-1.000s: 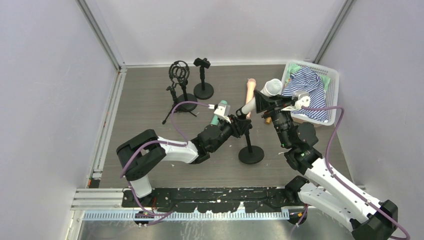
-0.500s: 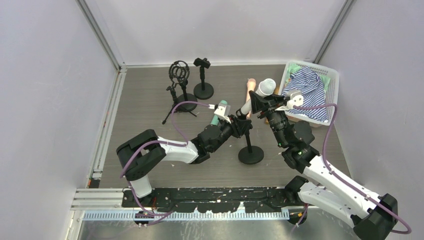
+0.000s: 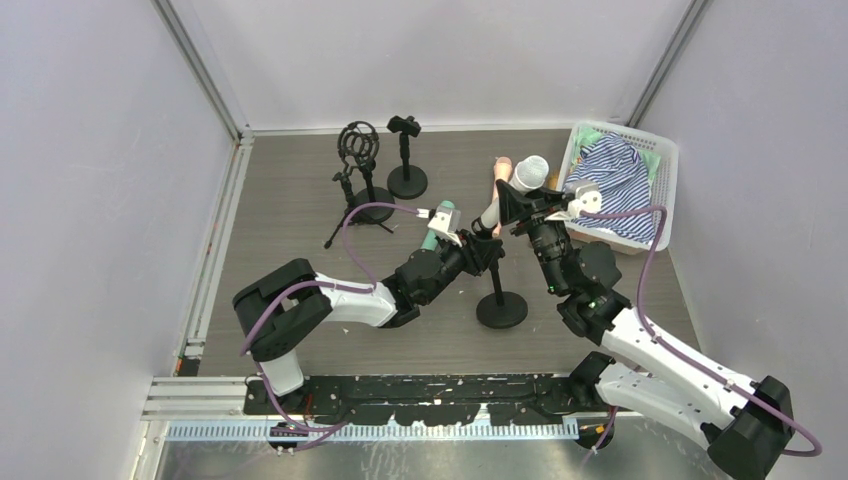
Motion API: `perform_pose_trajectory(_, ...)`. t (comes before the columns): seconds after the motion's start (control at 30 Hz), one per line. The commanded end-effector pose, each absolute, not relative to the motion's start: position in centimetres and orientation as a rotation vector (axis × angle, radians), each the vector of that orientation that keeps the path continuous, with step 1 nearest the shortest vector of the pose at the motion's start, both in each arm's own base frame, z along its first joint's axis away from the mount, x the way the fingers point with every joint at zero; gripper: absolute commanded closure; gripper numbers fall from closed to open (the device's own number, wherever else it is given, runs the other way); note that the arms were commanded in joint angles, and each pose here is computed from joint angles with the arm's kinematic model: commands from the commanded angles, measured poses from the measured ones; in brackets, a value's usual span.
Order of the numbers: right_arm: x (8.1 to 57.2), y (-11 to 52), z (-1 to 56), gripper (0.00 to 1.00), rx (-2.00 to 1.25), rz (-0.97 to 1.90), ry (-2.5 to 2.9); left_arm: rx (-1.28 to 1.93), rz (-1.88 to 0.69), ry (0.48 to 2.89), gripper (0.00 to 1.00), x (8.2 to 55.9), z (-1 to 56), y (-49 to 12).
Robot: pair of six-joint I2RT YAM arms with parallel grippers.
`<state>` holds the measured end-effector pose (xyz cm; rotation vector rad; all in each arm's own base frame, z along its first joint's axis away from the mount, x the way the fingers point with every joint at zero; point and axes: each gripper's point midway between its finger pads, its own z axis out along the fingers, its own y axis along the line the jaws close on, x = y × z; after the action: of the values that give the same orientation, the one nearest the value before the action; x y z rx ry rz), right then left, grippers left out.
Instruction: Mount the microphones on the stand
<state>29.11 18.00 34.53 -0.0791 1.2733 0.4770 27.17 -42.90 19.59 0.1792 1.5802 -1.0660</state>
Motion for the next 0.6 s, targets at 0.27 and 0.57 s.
perform_pose_trajectory(0.27,26.6,20.7,13.6,0.99,-0.359,0.417,1.874,0.359,-1.308,1.404,1.00,21.6,24.9,-46.2)
perform_pose_trajectory(0.57,26.4,21.3,11.9,1.00,-0.378,0.430,1.918,0.326,-1.356,1.345,0.99,21.3,27.4,-45.8)
